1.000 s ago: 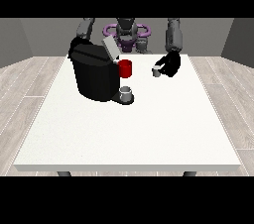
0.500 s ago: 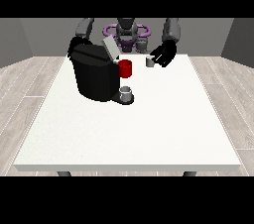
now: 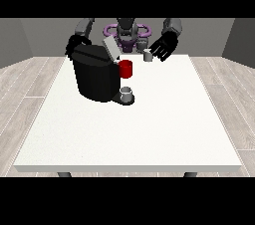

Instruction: Insert the coffee pod into the coffee machine and close the lid

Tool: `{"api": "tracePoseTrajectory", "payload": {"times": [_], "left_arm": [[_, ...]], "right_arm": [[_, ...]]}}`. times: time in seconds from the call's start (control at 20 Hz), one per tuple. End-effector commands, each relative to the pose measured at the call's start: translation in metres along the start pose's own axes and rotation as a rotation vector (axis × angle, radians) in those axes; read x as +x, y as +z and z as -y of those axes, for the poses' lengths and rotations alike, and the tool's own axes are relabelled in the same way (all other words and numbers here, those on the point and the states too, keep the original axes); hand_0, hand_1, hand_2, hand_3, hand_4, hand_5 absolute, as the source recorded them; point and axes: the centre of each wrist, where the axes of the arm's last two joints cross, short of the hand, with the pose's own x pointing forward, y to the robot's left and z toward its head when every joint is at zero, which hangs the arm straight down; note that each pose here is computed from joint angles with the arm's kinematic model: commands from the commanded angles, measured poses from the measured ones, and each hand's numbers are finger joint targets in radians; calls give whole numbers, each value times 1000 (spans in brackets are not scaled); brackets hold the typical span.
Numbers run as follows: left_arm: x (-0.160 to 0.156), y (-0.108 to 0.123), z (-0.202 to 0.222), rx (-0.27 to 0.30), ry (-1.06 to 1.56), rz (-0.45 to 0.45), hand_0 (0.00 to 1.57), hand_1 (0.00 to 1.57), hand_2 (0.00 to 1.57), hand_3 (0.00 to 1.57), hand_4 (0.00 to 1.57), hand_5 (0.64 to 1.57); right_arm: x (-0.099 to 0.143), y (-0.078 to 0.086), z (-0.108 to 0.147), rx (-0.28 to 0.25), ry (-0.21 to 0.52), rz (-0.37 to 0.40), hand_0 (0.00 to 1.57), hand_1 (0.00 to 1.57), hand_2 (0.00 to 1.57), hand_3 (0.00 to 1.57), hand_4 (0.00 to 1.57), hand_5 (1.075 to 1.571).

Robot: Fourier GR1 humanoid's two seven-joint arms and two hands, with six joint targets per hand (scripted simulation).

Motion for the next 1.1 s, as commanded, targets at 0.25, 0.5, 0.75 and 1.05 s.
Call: {"api": "tracePoseTrajectory", "payload": {"times": [0.25,0.5,0.75,1.05], "left_arm": [[50,-23,-71,114,15,18,1209,1209,1245,1188,486,1571],[55,-26,-69,130,0,61,1264,1264,1319,1251,516,1571],[55,-24,-97,165,-3,36,1281,1281,1306,1226,501,1571],[73,-35,-65,137,-29,49,1314,1314,1328,1230,493,1571]], "right_arm": [[21,-11,-7,37,18,60,0,0,0,0,509,1571],[35,-12,-25,42,29,89,0,0,0,0,548,1571],[49,-16,-19,50,2,118,0,0,0,0,526,1571],[33,-11,-30,16,27,97,0,0,0,0,514,1571]]}}
